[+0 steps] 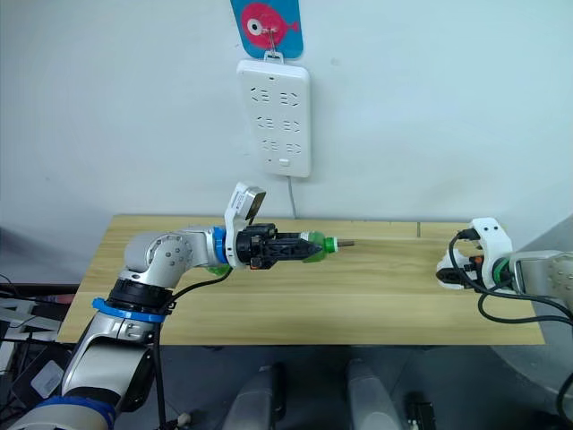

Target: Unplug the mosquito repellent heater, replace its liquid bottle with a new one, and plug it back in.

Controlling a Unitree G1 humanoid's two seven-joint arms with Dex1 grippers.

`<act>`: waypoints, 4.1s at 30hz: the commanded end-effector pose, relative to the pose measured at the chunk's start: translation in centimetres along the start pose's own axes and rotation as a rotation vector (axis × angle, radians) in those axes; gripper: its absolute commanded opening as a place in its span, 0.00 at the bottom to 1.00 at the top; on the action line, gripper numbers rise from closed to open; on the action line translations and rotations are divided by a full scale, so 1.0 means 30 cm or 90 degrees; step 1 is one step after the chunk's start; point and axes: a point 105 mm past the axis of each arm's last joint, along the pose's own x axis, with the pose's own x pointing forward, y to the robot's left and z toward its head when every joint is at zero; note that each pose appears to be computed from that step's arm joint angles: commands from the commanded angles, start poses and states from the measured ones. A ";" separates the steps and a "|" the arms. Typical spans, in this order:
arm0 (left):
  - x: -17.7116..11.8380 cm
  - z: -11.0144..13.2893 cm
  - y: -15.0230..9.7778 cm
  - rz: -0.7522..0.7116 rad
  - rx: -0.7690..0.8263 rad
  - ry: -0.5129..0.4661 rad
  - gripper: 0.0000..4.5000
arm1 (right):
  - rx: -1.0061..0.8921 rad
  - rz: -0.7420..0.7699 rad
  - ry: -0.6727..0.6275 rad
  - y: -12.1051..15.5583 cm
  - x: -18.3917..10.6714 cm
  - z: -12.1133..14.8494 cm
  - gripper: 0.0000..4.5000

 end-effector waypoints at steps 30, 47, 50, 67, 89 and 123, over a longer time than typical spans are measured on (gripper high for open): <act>0.000 -0.011 -0.027 0.005 0.037 -0.004 0.51 | 0.042 -0.068 0.067 -0.189 0.068 -0.044 0.99; 0.049 0.161 0.035 0.130 0.289 -0.207 0.51 | 0.197 0.400 -0.419 0.290 -0.301 0.308 0.99; 0.078 0.181 0.035 0.142 0.346 -0.213 0.51 | 0.225 0.431 -0.465 0.396 -0.294 0.312 0.99; 0.145 0.159 -0.013 0.091 0.357 -0.207 0.51 | 0.426 0.510 -0.421 0.639 -0.329 0.368 0.99; 0.152 0.124 -0.005 0.099 0.350 -0.147 0.80 | 0.399 0.484 -0.410 0.632 -0.316 0.372 0.19; 0.151 -0.037 0.048 0.138 0.551 0.065 1.00 | -0.223 -0.099 -0.524 0.141 0.238 0.074 0.19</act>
